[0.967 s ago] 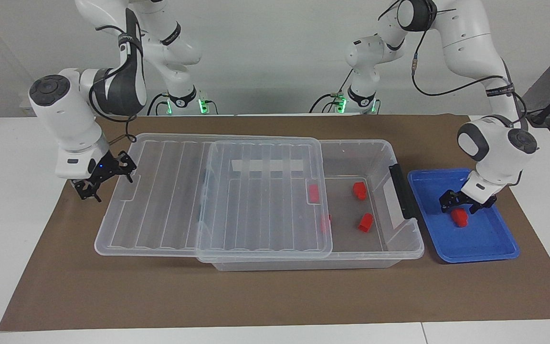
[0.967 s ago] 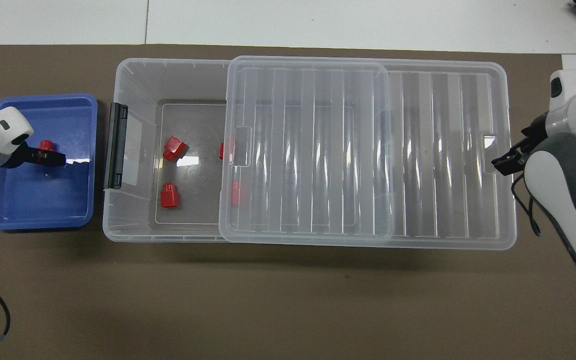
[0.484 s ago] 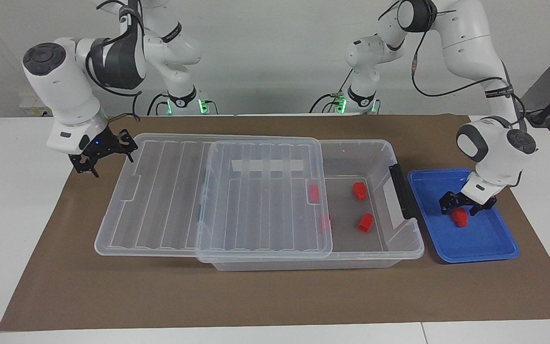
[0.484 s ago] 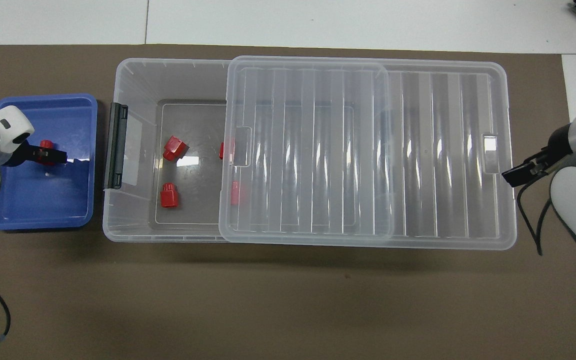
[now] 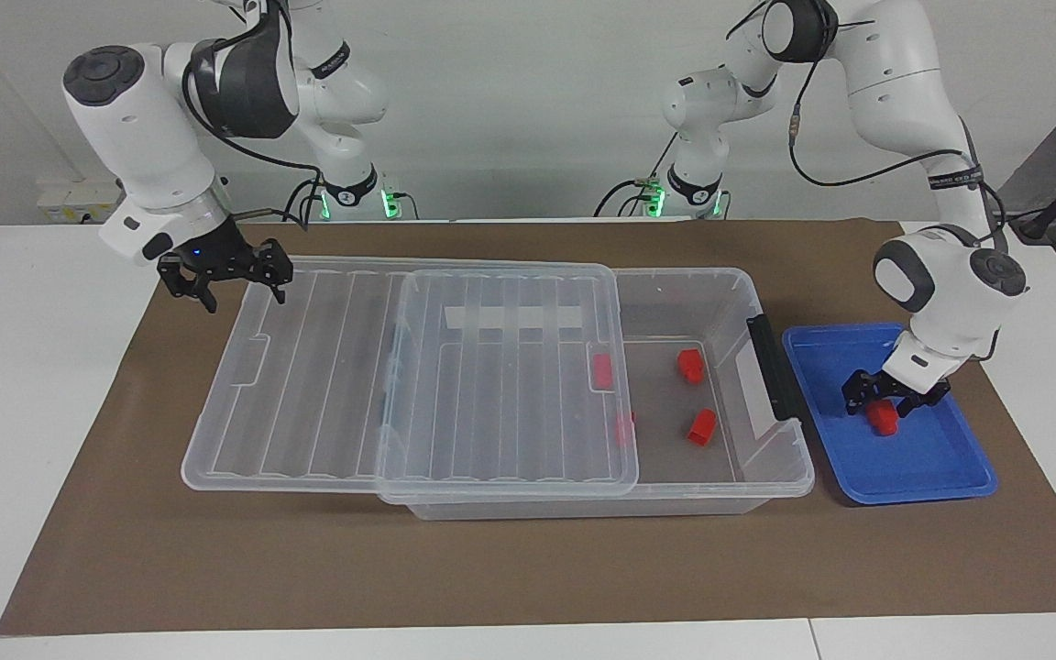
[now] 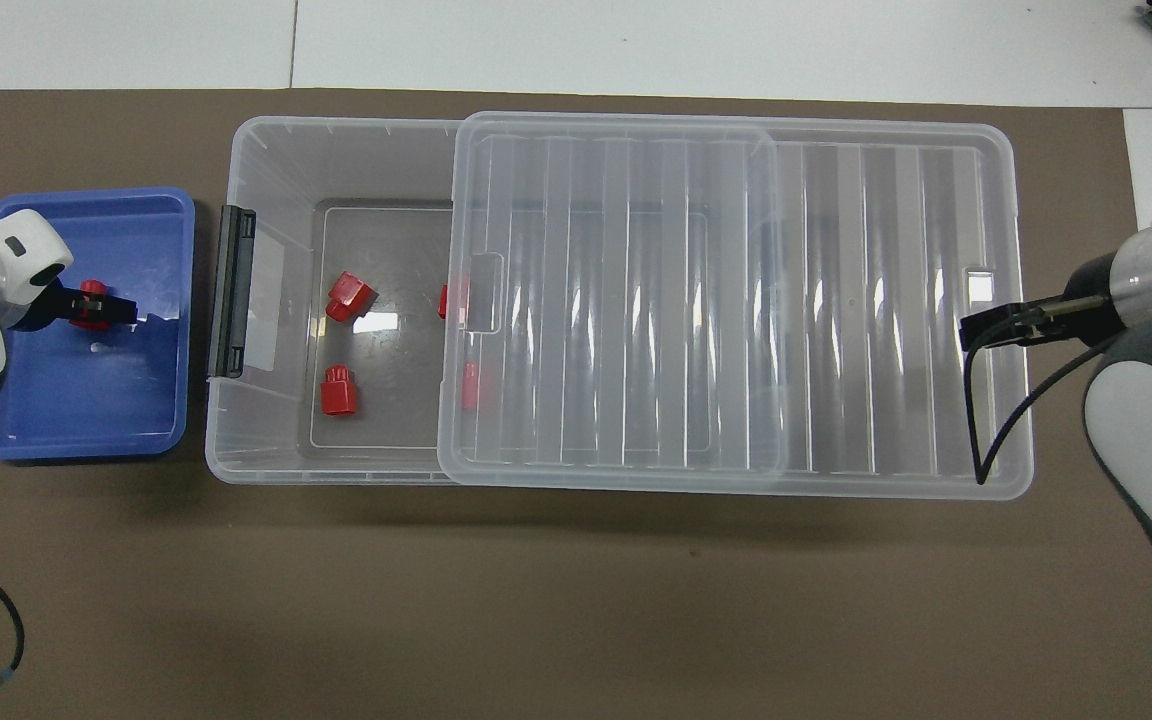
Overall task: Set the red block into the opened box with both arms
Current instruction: 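Lower the left gripper and grasp the red block in the blue tray, then lift the red block with the left gripper and carry it into the box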
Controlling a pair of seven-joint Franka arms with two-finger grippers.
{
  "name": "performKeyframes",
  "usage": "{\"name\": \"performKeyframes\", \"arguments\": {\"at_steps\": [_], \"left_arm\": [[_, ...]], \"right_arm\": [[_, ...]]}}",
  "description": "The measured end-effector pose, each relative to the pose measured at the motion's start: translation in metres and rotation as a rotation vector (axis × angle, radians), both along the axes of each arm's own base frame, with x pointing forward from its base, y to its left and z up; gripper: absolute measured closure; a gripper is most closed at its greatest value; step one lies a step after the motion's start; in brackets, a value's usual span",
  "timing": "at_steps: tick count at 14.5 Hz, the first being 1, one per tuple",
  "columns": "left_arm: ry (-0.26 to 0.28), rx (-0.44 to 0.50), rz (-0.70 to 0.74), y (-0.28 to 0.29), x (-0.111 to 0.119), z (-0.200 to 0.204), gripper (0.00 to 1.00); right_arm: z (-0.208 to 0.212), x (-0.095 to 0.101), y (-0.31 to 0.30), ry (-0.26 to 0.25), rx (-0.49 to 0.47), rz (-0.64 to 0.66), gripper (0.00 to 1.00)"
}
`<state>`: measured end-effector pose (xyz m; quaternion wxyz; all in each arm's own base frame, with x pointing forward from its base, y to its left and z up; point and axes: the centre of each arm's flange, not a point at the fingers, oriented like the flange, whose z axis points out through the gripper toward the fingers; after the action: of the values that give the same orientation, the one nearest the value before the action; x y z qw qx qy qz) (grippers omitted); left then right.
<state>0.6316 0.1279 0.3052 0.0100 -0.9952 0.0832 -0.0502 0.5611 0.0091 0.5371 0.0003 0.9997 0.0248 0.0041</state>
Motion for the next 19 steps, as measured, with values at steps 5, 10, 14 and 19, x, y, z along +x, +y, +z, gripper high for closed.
{"name": "performKeyframes", "arguments": {"at_steps": [5,10,14,19], "left_arm": [[-0.010,0.001,0.001,0.000,0.001,0.000,0.29],[-0.008,0.000,0.002,0.000,0.001,0.000,0.66],[0.062,-0.079,0.038,-0.001,0.011,0.031,0.66],[0.200,-0.130,0.159,-0.052,0.026,0.152,0.66]], "right_arm": [[0.027,0.004,0.029,-0.057,0.011,-0.192,0.01],[0.078,0.004,0.024,-0.083,-0.001,-0.257,0.01],[0.099,0.000,0.022,-0.057,-0.018,-0.278,0.01],[0.090,-0.002,0.022,-0.012,-0.026,-0.281,0.00]]}}
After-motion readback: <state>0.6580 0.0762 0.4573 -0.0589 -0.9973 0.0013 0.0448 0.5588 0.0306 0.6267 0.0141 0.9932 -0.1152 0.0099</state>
